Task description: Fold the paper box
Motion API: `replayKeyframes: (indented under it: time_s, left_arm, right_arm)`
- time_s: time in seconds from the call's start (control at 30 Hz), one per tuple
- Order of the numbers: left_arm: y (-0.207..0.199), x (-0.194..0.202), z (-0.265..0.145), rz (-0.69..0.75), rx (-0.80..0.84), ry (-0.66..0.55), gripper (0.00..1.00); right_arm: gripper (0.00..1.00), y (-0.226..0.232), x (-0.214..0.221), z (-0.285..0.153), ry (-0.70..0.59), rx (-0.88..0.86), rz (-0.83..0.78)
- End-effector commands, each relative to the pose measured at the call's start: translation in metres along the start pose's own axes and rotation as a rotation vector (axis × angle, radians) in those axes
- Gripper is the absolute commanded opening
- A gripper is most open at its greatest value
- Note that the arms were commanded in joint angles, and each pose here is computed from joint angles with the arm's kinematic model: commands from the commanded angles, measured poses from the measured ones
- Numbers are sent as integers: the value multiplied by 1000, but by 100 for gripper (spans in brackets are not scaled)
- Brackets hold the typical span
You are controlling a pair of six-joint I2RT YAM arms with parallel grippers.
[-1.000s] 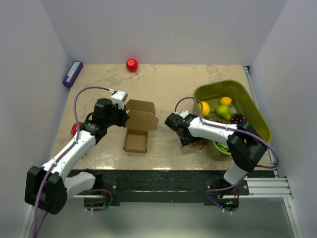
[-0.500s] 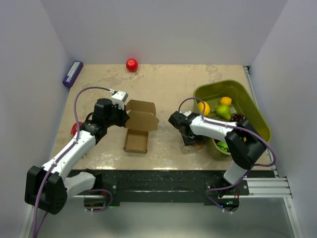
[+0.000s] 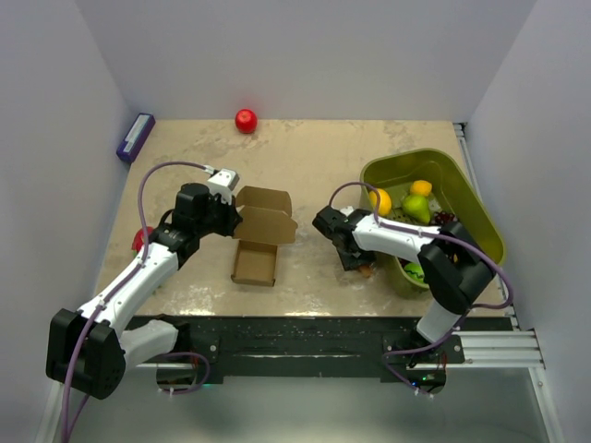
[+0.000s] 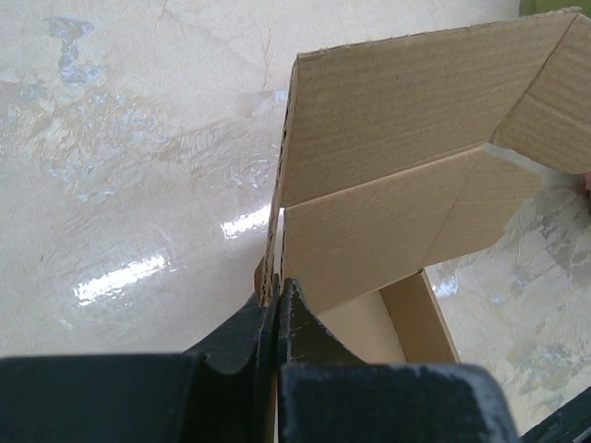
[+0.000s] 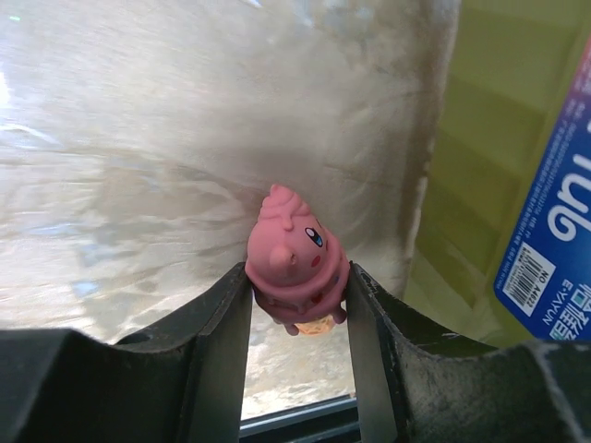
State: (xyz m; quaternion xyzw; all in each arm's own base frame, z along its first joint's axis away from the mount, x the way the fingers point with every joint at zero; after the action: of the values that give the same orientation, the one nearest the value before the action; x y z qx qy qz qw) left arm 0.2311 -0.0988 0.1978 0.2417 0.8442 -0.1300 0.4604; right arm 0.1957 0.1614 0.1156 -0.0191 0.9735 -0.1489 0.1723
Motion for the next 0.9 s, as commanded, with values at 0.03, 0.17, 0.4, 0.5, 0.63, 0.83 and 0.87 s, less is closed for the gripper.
replayKeyframes:
  time_s: [0.03,0.17,0.4,0.5,0.63,0.83,0.87]
  left_arm:
    - [-1,-10,-3,1,24,-49,0]
    - [0,-9,-3,3,18,-50,0]
    - [-1,-9,-1,3,30,-45,0]
    - [-1,-9,-1,4,35,-47,0]
    - [-2,-9,-1,4,42,-48,0]
    - [-3,-9,1,1,64,-54,0]
    - [-3,-10,0,1,65,-55,0]
  right_arm:
    - [7,7,-21,-46,-145,-174,5]
    - [1,13,-24,-73,-216,-336,-10]
    - [0,3,-33,-120,-346,-548,-2]
    - [0,-2,-39,-140,-415,-642,5]
    - [0,-2,-43,-176,-501,-882,-16]
    - [0,22,-45,-214,-620,-1129,-99]
    - [0,28,-46,-215,-627,-1138,-122]
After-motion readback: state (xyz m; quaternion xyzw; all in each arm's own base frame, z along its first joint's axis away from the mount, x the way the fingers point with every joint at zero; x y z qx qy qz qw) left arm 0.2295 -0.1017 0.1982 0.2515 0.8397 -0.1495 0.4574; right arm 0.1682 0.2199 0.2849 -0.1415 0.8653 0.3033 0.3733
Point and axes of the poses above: each gripper's point midway between its finger pads, its own z axis out along the fingers, its own y axis along the line the jaws close on, x = y × z, the point moved 10 cm from there along -z, back along the fingers, and after that the axes turned 13 degrees about z, right-handed, at the moved point
